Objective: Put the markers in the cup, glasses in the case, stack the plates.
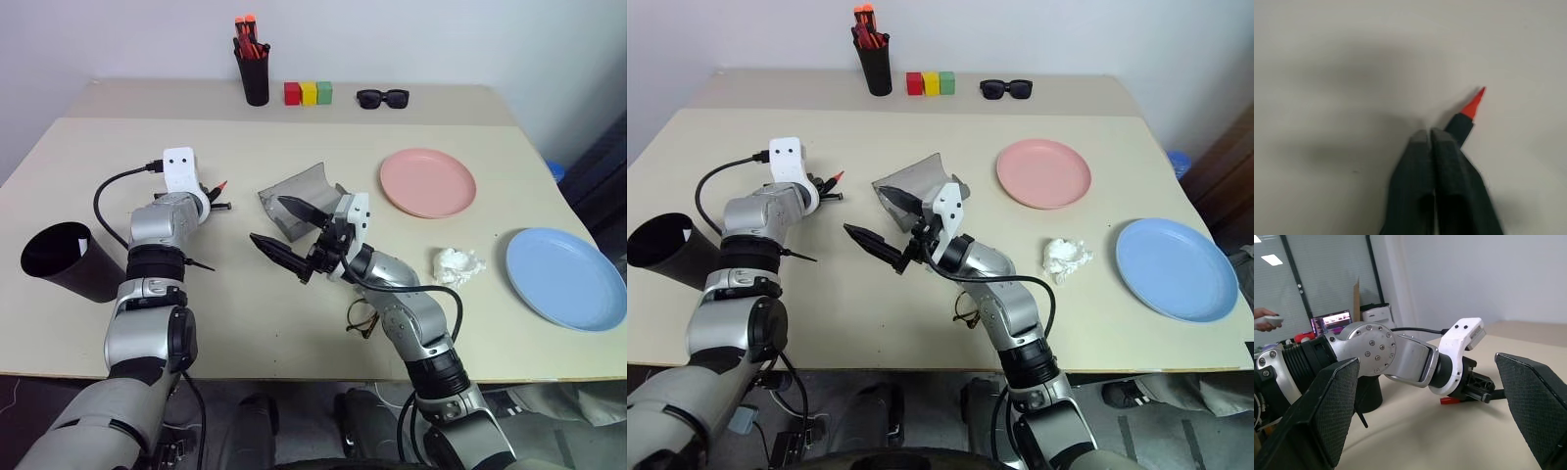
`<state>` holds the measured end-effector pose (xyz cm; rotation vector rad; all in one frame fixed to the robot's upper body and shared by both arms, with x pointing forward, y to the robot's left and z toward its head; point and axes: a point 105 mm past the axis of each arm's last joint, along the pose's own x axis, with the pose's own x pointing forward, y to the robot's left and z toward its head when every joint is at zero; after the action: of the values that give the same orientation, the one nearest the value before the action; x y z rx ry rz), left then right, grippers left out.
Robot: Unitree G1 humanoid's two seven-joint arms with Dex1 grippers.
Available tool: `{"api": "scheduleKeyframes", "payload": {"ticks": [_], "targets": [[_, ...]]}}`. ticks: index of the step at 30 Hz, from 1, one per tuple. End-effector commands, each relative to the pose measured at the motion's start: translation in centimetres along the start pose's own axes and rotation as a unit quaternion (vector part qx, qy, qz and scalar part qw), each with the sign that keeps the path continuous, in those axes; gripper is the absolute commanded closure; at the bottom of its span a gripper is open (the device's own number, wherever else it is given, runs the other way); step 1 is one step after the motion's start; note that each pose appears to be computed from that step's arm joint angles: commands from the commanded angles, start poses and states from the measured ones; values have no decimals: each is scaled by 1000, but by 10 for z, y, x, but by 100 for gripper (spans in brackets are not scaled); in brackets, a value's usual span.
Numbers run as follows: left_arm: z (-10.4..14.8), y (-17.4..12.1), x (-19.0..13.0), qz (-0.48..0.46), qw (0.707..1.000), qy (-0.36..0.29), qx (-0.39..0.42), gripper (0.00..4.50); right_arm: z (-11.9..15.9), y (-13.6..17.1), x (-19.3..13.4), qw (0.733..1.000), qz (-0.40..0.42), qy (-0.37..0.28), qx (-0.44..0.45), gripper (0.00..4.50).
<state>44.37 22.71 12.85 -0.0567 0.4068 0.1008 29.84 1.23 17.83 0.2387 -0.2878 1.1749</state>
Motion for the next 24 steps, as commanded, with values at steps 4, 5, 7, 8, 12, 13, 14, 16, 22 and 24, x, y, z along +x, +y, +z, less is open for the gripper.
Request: {"api": "scheduleKeyframes", "payload": {"ticks": [4, 5, 7, 8, 12, 13, 14, 16, 22, 24], "targets": [[43, -19, -28, -28, 986, -160, 43, 446, 20, 15, -1, 997, 59, -46, 24, 0], [47, -21, -35, -38, 983, -178, 29, 446, 23, 19, -2, 995, 77, -51, 35, 0], [55, -23, -50, -47, 975, -216, 17, 446, 24, 23, -3, 993, 99, -48, 43, 0], [59, -22, -58, -44, 971, -236, 17, 446, 23, 24, -4, 992, 106, -44, 46, 0], [75, -13, -97, -18, 944, -328, 16, 446, 21, 29, -4, 990, 125, -37, 62, 0], [84, -7, -112, -2, 930, -366, 11, 446, 20, 29, -4, 989, 126, -37, 67, 0], [90, 1, -127, 20, 916, -400, 8, 446, 20, 30, -4, 989, 127, -37, 71, 0], [97, 19, -157, 79, 888, -452, 18, 446, 20, 30, -5, 988, 129, -36, 76, 0], [79, 71, -215, 280, 826, -488, 45, 446, 18, 34, -5, 985, 143, -31, 91, 0], [65, 78, -222, 311, 820, -477, 59, 446, 17, 35, -5, 984, 147, -30, 96, 0]]}}
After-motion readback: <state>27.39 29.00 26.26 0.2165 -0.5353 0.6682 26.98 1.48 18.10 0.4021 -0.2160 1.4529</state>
